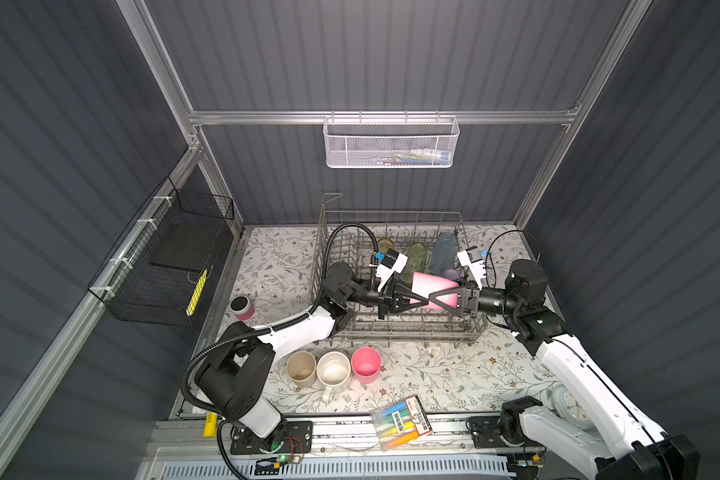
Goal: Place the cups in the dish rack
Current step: 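Grasp the pink cup's base with the right gripper while the left gripper holds it, then open the left gripper and withdraw it while the right gripper carries the pink cup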
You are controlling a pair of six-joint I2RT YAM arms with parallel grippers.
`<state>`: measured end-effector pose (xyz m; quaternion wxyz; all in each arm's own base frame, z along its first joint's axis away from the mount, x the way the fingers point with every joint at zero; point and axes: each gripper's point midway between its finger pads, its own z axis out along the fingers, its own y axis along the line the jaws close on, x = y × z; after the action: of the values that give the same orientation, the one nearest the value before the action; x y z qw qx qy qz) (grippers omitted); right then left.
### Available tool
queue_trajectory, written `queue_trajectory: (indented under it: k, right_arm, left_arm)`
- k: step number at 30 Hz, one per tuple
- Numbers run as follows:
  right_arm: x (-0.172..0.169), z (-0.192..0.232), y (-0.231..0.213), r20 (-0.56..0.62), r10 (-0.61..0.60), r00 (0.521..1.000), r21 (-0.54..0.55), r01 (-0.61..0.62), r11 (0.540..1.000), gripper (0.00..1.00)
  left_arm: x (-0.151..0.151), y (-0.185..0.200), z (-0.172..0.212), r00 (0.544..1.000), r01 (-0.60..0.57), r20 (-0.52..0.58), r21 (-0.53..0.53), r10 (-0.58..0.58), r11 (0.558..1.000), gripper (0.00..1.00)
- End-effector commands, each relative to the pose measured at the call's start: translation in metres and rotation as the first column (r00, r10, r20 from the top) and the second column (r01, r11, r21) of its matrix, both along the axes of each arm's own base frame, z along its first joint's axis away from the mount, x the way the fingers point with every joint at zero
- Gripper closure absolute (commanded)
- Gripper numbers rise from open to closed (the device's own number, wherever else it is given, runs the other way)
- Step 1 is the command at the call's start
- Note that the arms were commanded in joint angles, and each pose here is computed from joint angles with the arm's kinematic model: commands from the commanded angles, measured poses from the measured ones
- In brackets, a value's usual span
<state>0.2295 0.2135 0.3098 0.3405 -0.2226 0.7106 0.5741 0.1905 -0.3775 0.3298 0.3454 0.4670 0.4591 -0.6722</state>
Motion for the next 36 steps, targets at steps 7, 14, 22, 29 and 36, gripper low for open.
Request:
queue_trajectory:
  k: [7,14,22,29,36]
  right_arm:
    - [0.006,0.018,0.000,0.038,-0.032,0.999,0.027,0.031,0.999,0.44]
    - [0.014,0.021,-0.005,0.043,-0.094,0.995,0.004,0.094,0.996,0.50]
    - [0.032,0.019,-0.021,0.049,-0.223,0.974,-0.125,0.227,0.966,0.49]
    - [0.062,-0.007,-0.046,0.064,-0.385,0.921,-0.370,0.380,0.848,0.50]
    - [0.089,-0.027,-0.042,0.079,-0.406,0.911,-0.512,0.386,0.767,0.50]
  left_arm:
    - [-0.004,0.009,0.001,1.000,-0.006,0.027,-0.015,0.006,1.000,0.83]
    - [-0.003,0.021,0.007,0.998,-0.048,0.031,-0.031,0.049,0.998,0.65]
    - [0.000,0.043,0.007,0.988,-0.147,0.048,-0.017,0.148,0.989,0.61]
    - [-0.005,0.055,-0.003,0.967,-0.239,0.102,0.059,0.233,0.969,0.61]
    - [-0.007,0.059,-0.012,0.963,-0.261,0.099,0.093,0.252,0.961,0.61]
